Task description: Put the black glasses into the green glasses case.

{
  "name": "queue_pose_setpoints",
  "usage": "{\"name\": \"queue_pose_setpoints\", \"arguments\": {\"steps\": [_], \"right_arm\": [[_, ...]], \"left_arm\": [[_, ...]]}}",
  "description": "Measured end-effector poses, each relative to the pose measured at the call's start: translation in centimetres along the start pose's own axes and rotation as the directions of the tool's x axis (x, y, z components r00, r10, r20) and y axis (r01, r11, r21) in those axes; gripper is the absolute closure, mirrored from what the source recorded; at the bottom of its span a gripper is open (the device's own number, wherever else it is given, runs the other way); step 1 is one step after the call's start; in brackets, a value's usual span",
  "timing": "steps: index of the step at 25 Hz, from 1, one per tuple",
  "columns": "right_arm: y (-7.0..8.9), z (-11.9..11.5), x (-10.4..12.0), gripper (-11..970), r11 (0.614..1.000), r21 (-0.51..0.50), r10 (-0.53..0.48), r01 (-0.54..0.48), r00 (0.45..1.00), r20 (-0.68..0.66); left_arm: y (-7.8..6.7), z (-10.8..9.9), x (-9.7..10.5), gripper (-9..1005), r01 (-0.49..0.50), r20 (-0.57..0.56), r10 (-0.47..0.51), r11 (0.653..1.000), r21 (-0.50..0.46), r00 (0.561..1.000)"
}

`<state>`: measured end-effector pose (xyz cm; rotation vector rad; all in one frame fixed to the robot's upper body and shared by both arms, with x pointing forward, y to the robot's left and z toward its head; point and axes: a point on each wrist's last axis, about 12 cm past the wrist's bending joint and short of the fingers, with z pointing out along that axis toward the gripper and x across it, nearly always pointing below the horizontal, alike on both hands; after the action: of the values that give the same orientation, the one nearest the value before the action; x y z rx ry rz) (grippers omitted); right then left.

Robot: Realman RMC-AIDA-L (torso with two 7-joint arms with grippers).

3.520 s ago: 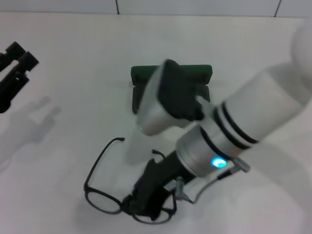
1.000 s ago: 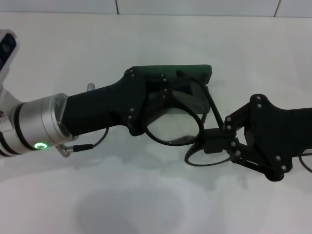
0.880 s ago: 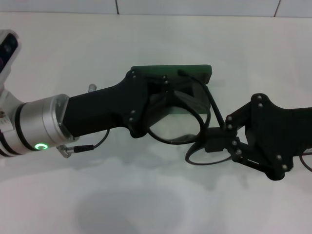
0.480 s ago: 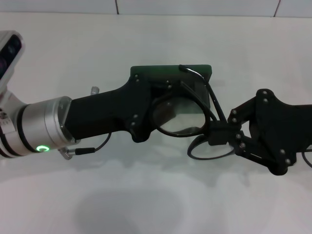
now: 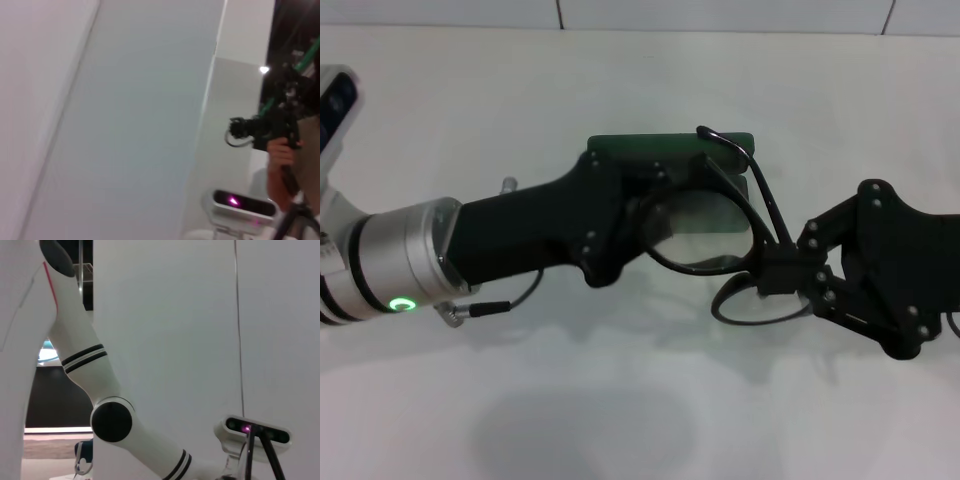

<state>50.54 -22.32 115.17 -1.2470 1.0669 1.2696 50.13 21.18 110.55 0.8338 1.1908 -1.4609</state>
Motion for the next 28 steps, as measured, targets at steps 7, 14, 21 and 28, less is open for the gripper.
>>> {"name": "queue_pose_setpoints", "arguments": {"steps": [7, 14, 21, 28], "right_arm": [[0.7, -0.4, -0.4, 924, 0.999, -0.028, -0.037, 0.038, 0.998, 0.051], [1.5, -1.2, -1.5, 923, 0.988, -0.084, -0.12, 0.131, 0.985, 0.128], [0.3, -0.1, -2.7, 923, 0.963, -0.15, -0.197, 0.224, 0.964, 0.178], [-1.6, 1.9, -1.9, 923, 0.963, -0.196, -0.144, 0.183, 0.97, 0.198]], "left_arm": [[1.1, -2.0, 0.0, 954, 0.023, 0.115, 0.001, 0.977, -0.214, 0.993], [2.4, -3.7, 0.3, 953, 0.123, 0.211, -0.041, 0.912, -0.391, 0.977], [3.1, -0.1, 0.4, 952, 0.185, 0.086, -0.169, 0.953, -0.24, 0.982], [2.9, 2.7, 0.5, 950, 0.225, 0.054, -0.22, 0.967, -0.117, 0.974]]}}
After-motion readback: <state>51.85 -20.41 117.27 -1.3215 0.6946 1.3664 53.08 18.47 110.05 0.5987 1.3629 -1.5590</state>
